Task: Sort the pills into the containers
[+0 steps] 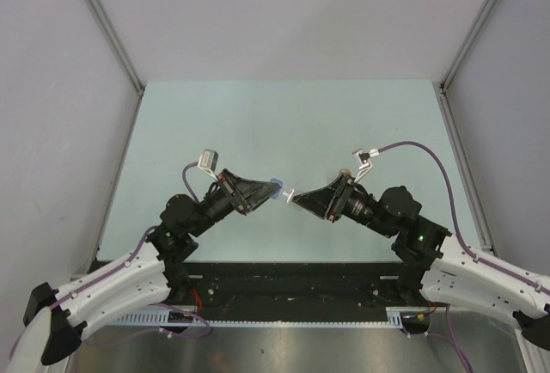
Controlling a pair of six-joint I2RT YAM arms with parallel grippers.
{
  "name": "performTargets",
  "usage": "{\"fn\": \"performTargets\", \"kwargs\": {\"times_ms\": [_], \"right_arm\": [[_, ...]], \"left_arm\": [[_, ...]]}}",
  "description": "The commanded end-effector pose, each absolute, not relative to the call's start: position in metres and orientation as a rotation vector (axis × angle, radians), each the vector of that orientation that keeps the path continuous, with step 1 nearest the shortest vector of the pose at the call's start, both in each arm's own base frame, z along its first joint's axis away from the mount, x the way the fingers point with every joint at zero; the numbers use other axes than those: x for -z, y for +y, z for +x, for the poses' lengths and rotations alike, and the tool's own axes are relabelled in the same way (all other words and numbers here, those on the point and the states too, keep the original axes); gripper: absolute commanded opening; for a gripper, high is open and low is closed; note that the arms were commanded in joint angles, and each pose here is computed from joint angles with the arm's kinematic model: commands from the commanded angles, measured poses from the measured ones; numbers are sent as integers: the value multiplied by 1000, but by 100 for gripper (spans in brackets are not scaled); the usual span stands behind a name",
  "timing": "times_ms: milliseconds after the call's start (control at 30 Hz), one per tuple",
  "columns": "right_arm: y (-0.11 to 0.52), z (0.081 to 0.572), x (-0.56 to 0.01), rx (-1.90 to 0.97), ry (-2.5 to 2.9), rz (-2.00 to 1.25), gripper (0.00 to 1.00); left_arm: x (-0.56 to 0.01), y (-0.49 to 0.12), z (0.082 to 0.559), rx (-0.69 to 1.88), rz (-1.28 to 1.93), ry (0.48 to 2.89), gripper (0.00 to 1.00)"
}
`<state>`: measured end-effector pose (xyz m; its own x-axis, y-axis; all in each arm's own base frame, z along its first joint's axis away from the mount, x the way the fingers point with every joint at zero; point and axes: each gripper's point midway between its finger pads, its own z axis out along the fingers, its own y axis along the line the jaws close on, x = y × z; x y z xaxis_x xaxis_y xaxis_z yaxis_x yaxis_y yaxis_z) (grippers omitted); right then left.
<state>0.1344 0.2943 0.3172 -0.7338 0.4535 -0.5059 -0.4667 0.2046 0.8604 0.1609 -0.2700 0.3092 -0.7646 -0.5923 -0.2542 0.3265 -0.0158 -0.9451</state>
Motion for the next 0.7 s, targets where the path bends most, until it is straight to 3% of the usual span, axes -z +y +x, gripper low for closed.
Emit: {"fn": "performTargets", "kwargs": {"times_ms": [0, 33, 67, 167, 200, 300, 467, 567, 667], "right_arm": [[289, 134, -336, -1642, 1691, -15, 37], [290, 134, -335, -1644, 1694, -16, 32], [290, 134, -335, -1645, 1696, -16, 18], [291, 133, -333, -1647, 1707, -14, 5], [291, 134, -333, -1645, 1704, -9, 3], [289, 134, -334, -1647, 1703, 2, 0], [285, 137, -335, -1636, 1699, 37, 0], [282, 139, -339, -1636, 1684, 68, 0], [276, 147, -344, -1618, 1655, 124, 0]], "left_arm": [[-305, -270, 162, 1828, -286, 1639, 0], [-304, -270, 163, 1828, -288, 1640, 0], [-305, -270, 162, 1828, -285, 1641, 0], [-305, -269, 162, 1830, -284, 1638, 16], [-306, -269, 162, 1828, -282, 1633, 29], [-309, -266, 161, 1828, -277, 1615, 56], [-320, -262, 159, 1811, -239, 1567, 81], [-326, -262, 156, 1806, -191, 1551, 85], [-332, -263, 150, 1804, -138, 1534, 81]]}}
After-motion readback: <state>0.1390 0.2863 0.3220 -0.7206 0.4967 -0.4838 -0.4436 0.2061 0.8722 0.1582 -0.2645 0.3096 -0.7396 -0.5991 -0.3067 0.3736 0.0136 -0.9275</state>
